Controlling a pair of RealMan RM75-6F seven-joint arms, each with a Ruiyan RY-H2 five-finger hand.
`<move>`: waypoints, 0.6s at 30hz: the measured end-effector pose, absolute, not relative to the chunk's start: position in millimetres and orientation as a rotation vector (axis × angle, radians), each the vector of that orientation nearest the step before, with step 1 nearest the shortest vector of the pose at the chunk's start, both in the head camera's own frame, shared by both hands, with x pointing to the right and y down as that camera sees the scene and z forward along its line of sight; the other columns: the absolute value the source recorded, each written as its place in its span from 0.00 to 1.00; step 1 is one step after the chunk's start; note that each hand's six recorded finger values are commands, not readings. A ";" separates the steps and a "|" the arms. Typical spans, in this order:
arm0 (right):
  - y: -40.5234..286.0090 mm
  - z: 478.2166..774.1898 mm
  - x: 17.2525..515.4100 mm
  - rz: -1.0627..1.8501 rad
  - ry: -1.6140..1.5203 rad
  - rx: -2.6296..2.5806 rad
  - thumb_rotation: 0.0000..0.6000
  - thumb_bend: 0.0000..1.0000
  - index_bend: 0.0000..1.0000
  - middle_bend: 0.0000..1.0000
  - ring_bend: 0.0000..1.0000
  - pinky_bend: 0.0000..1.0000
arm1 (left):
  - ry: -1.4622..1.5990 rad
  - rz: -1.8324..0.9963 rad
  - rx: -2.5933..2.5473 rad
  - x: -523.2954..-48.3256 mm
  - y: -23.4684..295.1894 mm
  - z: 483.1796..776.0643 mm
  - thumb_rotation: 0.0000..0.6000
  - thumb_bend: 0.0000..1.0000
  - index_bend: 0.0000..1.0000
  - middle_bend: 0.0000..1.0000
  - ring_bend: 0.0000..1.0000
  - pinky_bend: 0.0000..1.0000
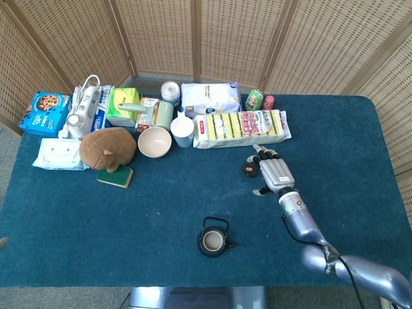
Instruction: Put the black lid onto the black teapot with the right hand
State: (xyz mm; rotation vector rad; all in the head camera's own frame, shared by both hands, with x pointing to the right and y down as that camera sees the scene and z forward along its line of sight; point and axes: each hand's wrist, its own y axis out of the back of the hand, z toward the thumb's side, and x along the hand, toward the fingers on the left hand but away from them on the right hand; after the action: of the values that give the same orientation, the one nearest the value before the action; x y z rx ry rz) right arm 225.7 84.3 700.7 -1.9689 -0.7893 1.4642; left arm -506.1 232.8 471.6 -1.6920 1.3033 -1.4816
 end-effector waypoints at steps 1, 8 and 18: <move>81.5 703.9 224.8 1.477 -0.793 -1.969 1.00 0.06 0.25 0.00 0.00 0.00 | 1.306 -1.481 -1.692 -506.5 232.9 471.4 1.00 0.07 0.00 0.00 0.00 0.00; 59.4 724.1 224.3 1.580 -0.821 -1.951 1.00 0.06 0.26 0.00 0.00 0.00 | 1.329 -1.486 -1.690 -511.4 231.9 470.4 1.00 0.07 0.00 0.00 0.00 0.00; 50.4 737.7 219.4 1.622 -0.810 -1.940 1.00 0.06 0.27 0.00 0.00 0.00 | 1.322 -1.501 -1.692 -511.5 228.2 474.0 1.00 0.07 0.00 0.00 0.00 0.00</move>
State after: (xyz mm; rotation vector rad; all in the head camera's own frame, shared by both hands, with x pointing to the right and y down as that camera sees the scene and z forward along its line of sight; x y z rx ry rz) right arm 219.4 50.4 737.7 -1.9403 -0.8100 1.6224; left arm -511.5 228.2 474.0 -1.6922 1.3220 -1.5009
